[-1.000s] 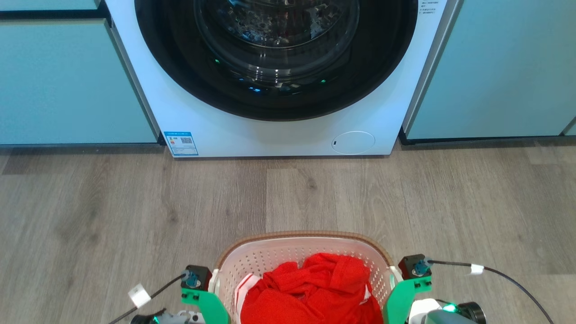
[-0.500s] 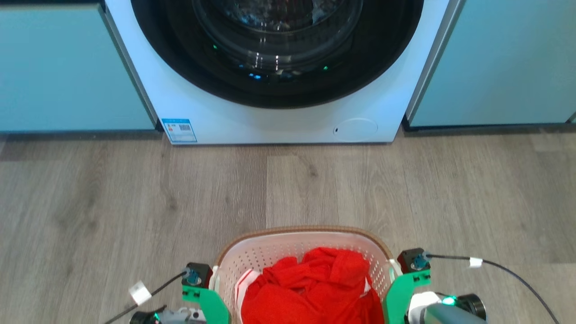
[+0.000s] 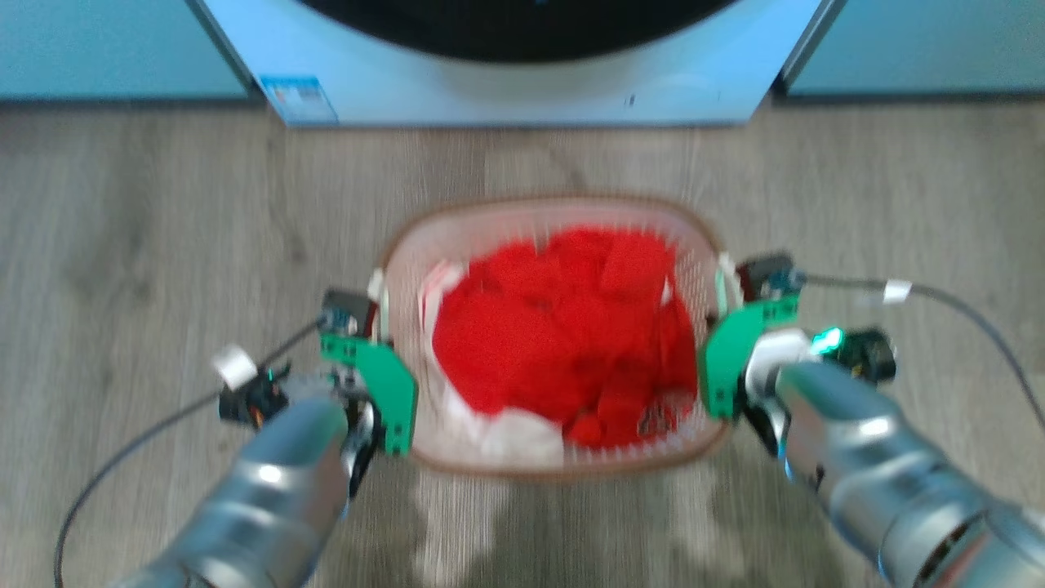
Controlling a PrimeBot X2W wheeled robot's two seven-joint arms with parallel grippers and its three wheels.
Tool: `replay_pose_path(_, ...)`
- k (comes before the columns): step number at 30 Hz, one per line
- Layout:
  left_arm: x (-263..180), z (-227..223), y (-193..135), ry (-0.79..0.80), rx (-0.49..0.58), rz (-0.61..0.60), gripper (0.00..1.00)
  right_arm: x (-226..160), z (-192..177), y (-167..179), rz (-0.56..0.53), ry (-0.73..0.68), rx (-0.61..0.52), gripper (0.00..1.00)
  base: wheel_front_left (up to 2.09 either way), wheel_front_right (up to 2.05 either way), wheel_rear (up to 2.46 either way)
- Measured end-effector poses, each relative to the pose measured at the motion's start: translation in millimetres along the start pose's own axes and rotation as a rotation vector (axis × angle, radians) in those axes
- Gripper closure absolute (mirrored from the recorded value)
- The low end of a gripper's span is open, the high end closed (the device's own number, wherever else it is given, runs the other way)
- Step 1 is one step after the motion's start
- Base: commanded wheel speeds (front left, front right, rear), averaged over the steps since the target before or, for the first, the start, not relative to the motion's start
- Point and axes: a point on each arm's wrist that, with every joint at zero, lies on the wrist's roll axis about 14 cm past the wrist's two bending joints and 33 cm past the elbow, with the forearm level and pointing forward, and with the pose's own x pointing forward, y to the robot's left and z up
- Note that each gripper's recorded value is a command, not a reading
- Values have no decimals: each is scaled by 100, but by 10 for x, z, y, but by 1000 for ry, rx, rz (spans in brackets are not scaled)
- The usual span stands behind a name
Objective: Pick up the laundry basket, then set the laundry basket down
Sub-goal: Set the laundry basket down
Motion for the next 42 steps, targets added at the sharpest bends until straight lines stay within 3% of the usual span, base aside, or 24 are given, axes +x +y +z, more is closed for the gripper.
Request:
replay_pose_path(6, 414, 88, 134, 7, 0, 8, 100, 458, 81, -189, 4, 7, 3, 100, 0, 0, 0)
replay_pose_path(19, 1153, -237, 299, 81, -5, 13, 100, 1227, -378, -450, 14, 93, 46, 100, 0, 0, 0)
replay_pose_path(42, 1485, -514, 302, 128, 27, -11, 100, 1524, -758, -566, 11, 143, 66, 100, 0, 0, 0)
